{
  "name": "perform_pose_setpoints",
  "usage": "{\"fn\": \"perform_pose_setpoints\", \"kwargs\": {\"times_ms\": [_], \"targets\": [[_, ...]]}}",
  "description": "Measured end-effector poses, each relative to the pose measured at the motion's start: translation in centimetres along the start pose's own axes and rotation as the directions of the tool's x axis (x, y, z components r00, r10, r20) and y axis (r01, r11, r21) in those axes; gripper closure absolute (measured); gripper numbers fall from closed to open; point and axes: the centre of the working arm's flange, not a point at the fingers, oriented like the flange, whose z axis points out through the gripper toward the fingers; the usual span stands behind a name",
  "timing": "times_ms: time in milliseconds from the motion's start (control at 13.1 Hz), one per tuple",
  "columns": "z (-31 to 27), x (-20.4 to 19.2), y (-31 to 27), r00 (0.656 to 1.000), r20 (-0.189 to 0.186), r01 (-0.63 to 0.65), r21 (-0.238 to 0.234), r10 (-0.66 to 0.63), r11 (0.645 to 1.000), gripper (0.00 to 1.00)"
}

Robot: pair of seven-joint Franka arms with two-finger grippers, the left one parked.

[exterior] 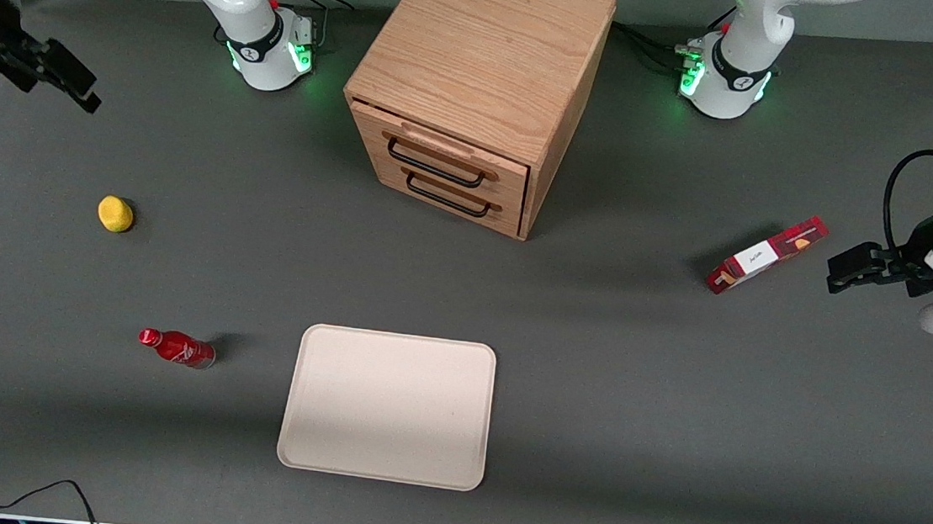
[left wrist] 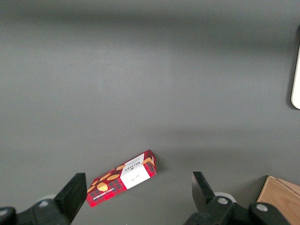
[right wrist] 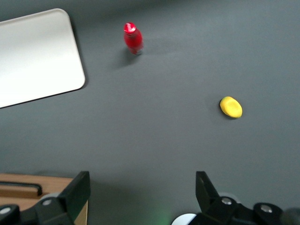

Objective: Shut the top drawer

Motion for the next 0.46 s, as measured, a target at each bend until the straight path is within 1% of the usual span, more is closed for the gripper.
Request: {"fn": "perform_pose_setpoints", "kwargs": {"times_ms": [229, 458], "targets": [[1.7, 0.0, 0.5, 1.0, 0.011, -0.002, 0.001, 0.002, 1.0, 0.0], [2.0, 0.5, -0.5, 1.0, 0.011, 0.02, 0.009, -0.021, 1.0, 0.0]]}}
